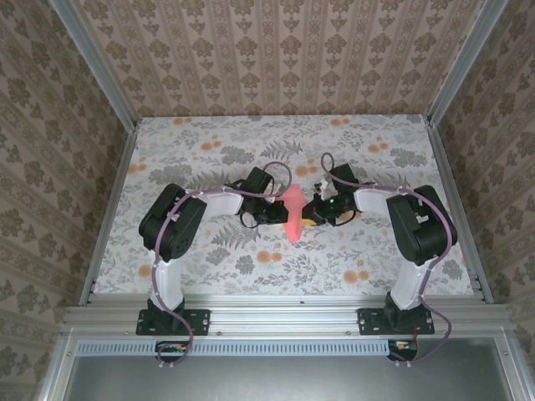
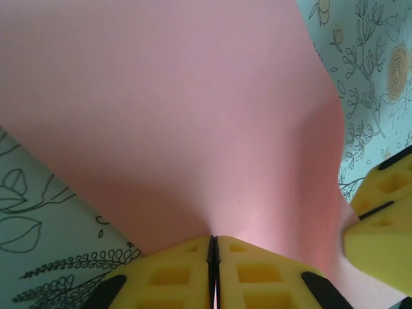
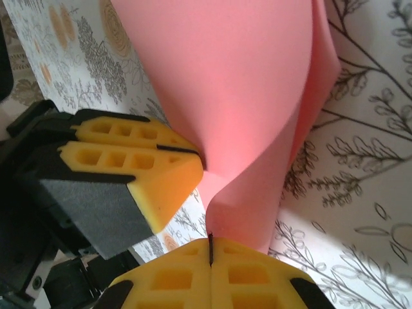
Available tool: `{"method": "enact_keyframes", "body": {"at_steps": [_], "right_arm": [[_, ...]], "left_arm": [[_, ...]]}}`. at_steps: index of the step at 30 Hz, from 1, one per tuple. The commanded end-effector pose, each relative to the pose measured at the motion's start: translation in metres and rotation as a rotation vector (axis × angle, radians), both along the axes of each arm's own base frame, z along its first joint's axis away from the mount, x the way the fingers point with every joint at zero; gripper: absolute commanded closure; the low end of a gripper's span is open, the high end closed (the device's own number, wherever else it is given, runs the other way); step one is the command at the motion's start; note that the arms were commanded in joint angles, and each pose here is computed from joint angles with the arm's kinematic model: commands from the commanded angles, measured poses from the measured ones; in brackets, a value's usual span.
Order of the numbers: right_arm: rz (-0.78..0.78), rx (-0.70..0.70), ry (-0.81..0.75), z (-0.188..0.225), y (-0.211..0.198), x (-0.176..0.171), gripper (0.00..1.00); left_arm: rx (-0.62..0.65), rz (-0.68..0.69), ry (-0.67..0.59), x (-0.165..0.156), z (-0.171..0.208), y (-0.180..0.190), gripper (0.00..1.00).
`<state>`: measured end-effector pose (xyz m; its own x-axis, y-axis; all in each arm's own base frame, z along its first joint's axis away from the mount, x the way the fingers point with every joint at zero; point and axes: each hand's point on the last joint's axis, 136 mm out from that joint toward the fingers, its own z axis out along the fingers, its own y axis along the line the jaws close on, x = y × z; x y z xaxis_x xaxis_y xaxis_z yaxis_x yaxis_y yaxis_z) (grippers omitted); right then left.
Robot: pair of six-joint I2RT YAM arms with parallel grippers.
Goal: Fold a paper plane with a square sheet of paper (pick it up from the middle)
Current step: Third fold the triangle at the center of the table.
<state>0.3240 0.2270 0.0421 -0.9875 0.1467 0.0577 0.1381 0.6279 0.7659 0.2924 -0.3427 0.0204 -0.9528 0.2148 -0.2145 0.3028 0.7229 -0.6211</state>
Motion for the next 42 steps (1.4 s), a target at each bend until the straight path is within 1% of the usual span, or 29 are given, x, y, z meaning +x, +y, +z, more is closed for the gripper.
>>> {"method": "enact_keyframes", "body": {"at_steps": [1,15,28,37,42], "right_arm": [[0.003,0.035,-0.014,0.006,0.01,0.013,0.94],[0.0,-0.001,0.018,-0.013,0.017,0.024,0.94],[0.031,-0.056,0.047,-0.026,0.017,0.019,0.93],[0.042,-0.068,0.055,-0.03,0.018,0.017,0.93],[0.046,-0.073,0.055,-0.031,0.018,0.017,0.93]], "left_arm": [[0.094,0.004,0.056,-0.012,-0.027,0.02,0.88],[0.067,0.008,0.044,-0.008,-0.014,0.02,0.88],[0.001,0.023,0.019,-0.001,0.01,0.015,0.83],[-0.043,0.047,-0.006,0.011,0.031,0.016,0.78],[-0.048,0.064,-0.022,0.026,0.037,0.023,0.77]]}}
